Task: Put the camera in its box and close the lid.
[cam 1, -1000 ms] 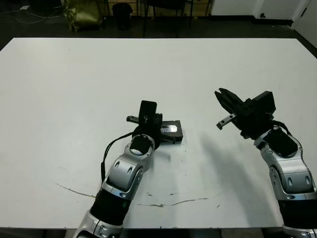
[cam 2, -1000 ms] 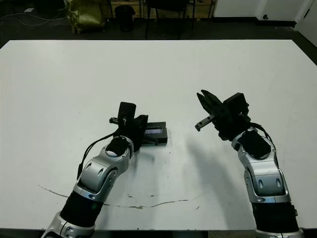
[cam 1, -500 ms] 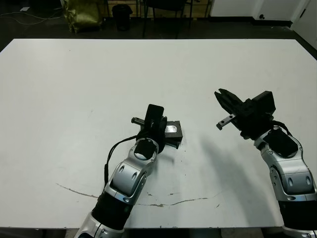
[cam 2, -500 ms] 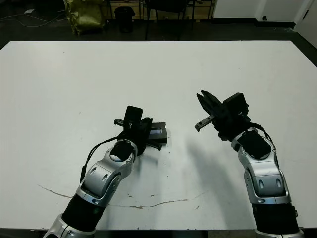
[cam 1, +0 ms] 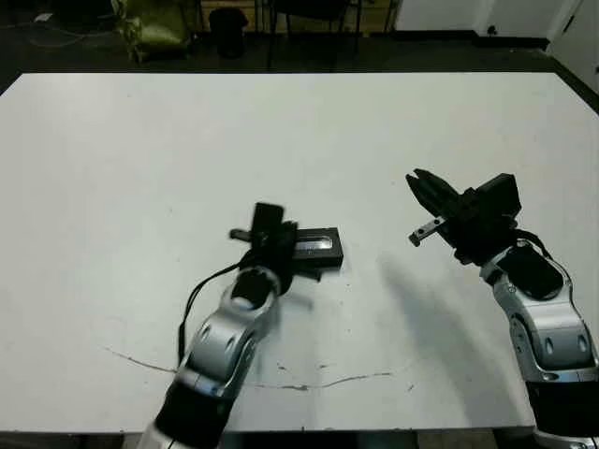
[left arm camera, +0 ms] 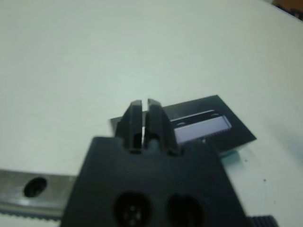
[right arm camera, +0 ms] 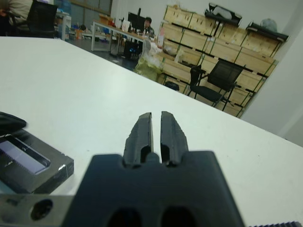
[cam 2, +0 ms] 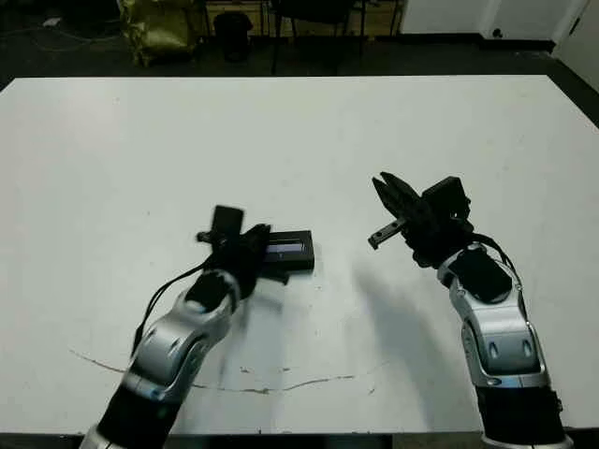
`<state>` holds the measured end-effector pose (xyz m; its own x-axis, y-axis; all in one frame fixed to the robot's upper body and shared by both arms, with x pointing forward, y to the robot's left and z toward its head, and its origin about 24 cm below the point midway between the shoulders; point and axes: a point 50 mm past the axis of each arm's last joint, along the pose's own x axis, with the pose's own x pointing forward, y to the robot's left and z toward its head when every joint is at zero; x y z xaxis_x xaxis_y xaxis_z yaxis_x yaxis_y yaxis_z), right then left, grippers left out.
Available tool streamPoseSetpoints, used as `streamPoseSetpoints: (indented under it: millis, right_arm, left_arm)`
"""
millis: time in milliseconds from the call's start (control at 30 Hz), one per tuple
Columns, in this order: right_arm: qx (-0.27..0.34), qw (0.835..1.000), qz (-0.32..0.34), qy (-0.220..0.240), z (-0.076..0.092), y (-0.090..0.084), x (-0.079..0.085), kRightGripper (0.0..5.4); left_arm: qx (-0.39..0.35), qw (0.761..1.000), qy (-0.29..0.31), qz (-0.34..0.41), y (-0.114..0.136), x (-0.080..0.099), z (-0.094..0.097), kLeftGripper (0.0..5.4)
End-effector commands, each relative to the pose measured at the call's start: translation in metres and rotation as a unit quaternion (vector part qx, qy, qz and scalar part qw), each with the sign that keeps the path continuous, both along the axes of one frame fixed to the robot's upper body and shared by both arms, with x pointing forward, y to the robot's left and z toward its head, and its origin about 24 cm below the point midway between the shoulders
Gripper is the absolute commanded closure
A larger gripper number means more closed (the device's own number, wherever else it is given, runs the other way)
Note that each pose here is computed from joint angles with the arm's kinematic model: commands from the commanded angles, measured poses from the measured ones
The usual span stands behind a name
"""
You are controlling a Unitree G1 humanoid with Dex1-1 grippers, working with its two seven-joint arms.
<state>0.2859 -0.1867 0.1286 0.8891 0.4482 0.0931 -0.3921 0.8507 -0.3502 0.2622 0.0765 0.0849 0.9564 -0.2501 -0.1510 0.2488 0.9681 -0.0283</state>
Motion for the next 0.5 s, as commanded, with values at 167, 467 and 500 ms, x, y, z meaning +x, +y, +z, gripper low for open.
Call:
streamPoseSetpoints:
  millis: [167, 467, 500]
  right_arm:
    - [0.025, 0.999, -0.019, -0.008, -0.002, 0.001, -0.004, 5.4]
    - [0.052, 0.998, -0.029, 0.009, -0.006, -0.004, -0.016, 5.4]
    - [0.058, 0.998, -0.027, 0.011, -0.008, -0.004, -0.018, 5.4]
  left_arm:
    - [-0.021, 0.994, -0.099, 0.043, 0.046, -0.008, 0.046, 5.38]
    - [-0.038, 0.982, -0.156, 0.099, 0.091, -0.026, 0.066, 5.38]
    - [-0.049, 0.981, -0.152, 0.107, 0.094, -0.028, 0.064, 5.38]
